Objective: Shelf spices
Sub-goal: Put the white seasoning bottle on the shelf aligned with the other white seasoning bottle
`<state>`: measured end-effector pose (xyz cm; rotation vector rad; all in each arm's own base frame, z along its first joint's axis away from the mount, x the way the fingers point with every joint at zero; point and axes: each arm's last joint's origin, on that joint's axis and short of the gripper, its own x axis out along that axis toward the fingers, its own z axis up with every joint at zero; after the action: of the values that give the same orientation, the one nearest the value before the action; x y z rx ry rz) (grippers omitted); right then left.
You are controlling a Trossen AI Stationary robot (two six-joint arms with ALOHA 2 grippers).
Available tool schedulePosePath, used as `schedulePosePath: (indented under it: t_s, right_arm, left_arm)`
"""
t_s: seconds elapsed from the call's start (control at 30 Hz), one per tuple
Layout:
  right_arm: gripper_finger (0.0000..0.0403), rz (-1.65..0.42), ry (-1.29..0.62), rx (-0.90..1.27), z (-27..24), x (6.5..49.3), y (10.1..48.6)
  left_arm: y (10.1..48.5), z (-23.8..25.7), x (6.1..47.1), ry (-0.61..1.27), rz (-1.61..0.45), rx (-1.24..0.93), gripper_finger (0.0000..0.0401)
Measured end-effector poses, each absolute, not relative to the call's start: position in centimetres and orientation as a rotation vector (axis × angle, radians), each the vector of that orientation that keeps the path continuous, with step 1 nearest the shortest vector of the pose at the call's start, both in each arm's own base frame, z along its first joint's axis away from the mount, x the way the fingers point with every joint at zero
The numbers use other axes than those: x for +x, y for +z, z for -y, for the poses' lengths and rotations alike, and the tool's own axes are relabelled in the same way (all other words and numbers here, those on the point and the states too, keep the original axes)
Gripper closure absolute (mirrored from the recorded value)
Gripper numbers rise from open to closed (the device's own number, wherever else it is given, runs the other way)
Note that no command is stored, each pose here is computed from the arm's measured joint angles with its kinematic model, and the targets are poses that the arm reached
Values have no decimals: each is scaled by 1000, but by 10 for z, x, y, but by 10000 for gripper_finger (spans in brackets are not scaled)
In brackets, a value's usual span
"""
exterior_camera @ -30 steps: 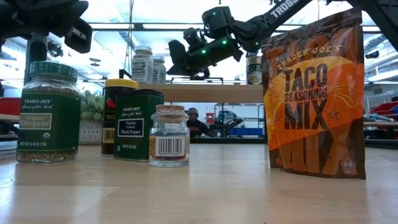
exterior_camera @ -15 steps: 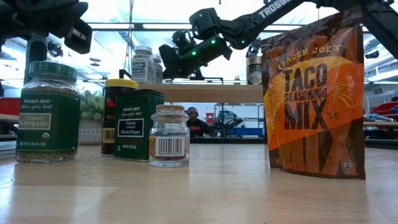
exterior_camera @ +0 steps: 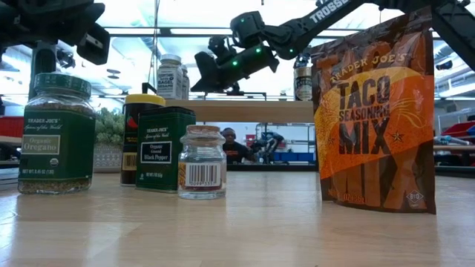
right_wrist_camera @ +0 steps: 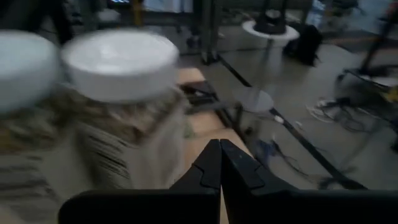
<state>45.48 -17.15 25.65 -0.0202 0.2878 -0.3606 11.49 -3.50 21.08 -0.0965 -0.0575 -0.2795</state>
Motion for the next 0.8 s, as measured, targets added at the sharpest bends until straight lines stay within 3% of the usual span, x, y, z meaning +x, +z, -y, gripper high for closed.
schedulePosePath:
  t_s: [0.2, 0.53, 0.8]
  right_arm:
    - [403, -423, -369, 64, 162, 447, 254]
    - [403, -418, -253, 16, 135, 455, 258]
    - [403, -358, -440, -62, 149, 454, 264]
  left_arm:
    - [210, 35, 115, -279, 54, -96, 332]
    - [211, 35, 115, -279, 57, -96, 332]
    - [211, 35, 115, -279, 60, -97, 332]
